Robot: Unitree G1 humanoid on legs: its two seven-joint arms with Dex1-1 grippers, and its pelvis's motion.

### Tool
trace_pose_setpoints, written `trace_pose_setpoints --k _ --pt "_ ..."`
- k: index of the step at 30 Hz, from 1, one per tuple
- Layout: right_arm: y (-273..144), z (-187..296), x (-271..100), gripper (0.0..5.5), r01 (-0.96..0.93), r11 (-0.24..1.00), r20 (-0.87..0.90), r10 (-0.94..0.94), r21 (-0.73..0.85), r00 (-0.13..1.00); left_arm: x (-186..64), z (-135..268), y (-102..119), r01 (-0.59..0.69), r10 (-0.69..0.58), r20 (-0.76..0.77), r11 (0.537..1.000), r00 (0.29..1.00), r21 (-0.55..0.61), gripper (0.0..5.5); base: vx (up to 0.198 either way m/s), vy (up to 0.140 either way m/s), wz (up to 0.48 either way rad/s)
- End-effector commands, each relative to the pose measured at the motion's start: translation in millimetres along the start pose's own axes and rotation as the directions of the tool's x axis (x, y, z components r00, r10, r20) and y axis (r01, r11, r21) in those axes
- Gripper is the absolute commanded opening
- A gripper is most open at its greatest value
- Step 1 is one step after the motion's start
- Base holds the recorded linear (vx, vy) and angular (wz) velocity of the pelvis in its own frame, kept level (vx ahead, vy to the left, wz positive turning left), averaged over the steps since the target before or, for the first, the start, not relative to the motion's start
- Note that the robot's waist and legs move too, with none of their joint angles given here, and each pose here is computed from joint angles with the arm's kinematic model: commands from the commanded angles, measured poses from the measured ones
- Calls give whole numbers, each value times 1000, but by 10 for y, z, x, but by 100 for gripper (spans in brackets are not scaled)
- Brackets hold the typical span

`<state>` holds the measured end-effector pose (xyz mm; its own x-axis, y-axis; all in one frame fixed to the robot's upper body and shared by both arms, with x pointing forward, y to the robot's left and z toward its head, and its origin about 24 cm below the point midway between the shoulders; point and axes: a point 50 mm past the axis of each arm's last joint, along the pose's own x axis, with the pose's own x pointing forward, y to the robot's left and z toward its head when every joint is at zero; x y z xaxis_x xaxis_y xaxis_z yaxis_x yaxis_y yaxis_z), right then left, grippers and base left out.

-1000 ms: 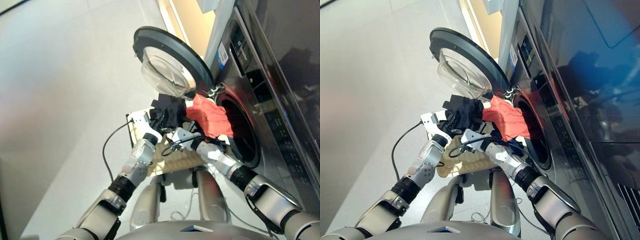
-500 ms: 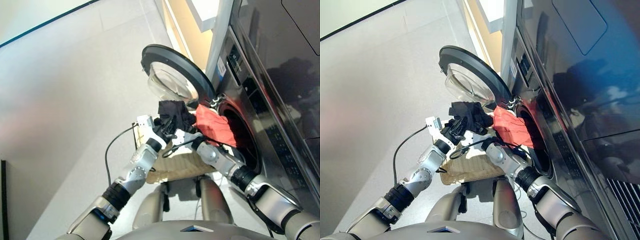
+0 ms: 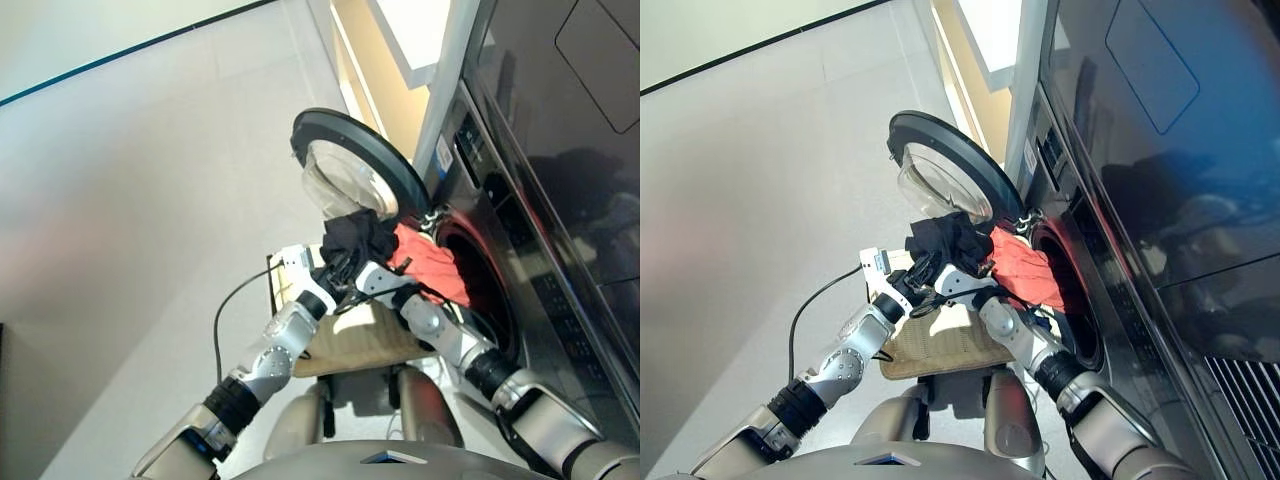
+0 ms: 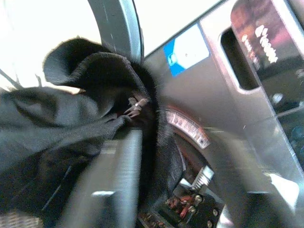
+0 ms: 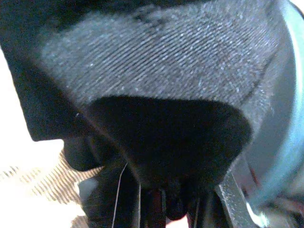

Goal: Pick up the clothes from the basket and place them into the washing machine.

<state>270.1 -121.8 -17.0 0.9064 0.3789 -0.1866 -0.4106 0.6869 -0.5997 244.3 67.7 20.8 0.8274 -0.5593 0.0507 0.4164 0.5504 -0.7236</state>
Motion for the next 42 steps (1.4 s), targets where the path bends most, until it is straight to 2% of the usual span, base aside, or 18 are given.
trace_pose_setpoints --k 1,3,4,5,6,8,11,16,19,22,25,28,29,33,34,37,40,42 --pt "-180 294 96 0 154 977 117 -172 147 978 -28 355 38 -14 -3 169 995 986 98 550 0 0 0" --pt "-132 206 39 0 180 964 71 -197 196 978 -98 431 149 -105 79 242 990 967 95 550 0 0 0" --pt "-130 184 21 0 201 953 53 -218 226 974 -140 441 217 -157 136 275 986 952 53 550 0 0 0" --pt "-130 183 20 0 201 953 53 -218 226 975 -140 441 217 -157 136 275 986 952 53 550 0 0 0" --pt "-128 78 -34 0 259 923 -16 -266 283 964 -259 489 390 -289 274 352 957 895 -13 550 0 0 0" --pt "-141 13 -69 0 313 893 -68 -308 324 949 -356 500 510 -379 388 398 919 831 -106 550 0 0 0" --pt "-132 -149 -119 0 407 820 -186 -362 402 913 -511 499 752 -544 522 403 836 752 -68 550 0 0 0" --pt "-246 -244 -98 0 563 640 -315 -468 523 825 -633 434 1047 -725 662 375 688 649 38 550 -79 34 -8" --pt "-389 -238 -25 0 654 458 -399 -536 603 744 -579 386 1118 -761 706 350 648 615 32 550 -146 40 -5" --pt "-591 -145 66 0 697 299 -436 -604 652 667 -486 410 1119 -774 712 358 631 604 50 550 -141 33 17" --pt "-817 -27 152 0 702 185 -446 -656 687 609 -370 473 1063 -761 685 380 643 622 85 550 -140 20 57" --pt "-1130 21 182 0 697 -3 -500 -699 717 511 -236 596 980 -738 640 418 665 644 118 550 -69 3 163" --pt "-1130 21 182 0 697 -3 -500 -699 717 511 -236 596 980 -738 640 418 665 644 118 550 -23 -8 228" --pt "-1594 96 201 0 571 -363 -624 -689 737 368 -138 723 907 -719 604 458 684 653 122 550 -1 -5 53" --pt "-1607 94 202 0 568 -364 -623 -690 738 368 -132 728 903 -718 602 459 686 653 122 550 0 0 0" --pt "-1939 191 166 0 480 -489 -659 -691 728 296 -167 812 911 -723 600 480 681 640 112 550 83 -9 36" --pt "-2183 228 115 0 424 -564 -690 -678 709 252 -174 868 908 -721 597 490 686 635 99 550 42 -7 -3" --pt "-2354 290 64 0 411 -555 -671 -707 723 225 -174 878 899 -717 590 493 689 639 105 550 0 0 0"
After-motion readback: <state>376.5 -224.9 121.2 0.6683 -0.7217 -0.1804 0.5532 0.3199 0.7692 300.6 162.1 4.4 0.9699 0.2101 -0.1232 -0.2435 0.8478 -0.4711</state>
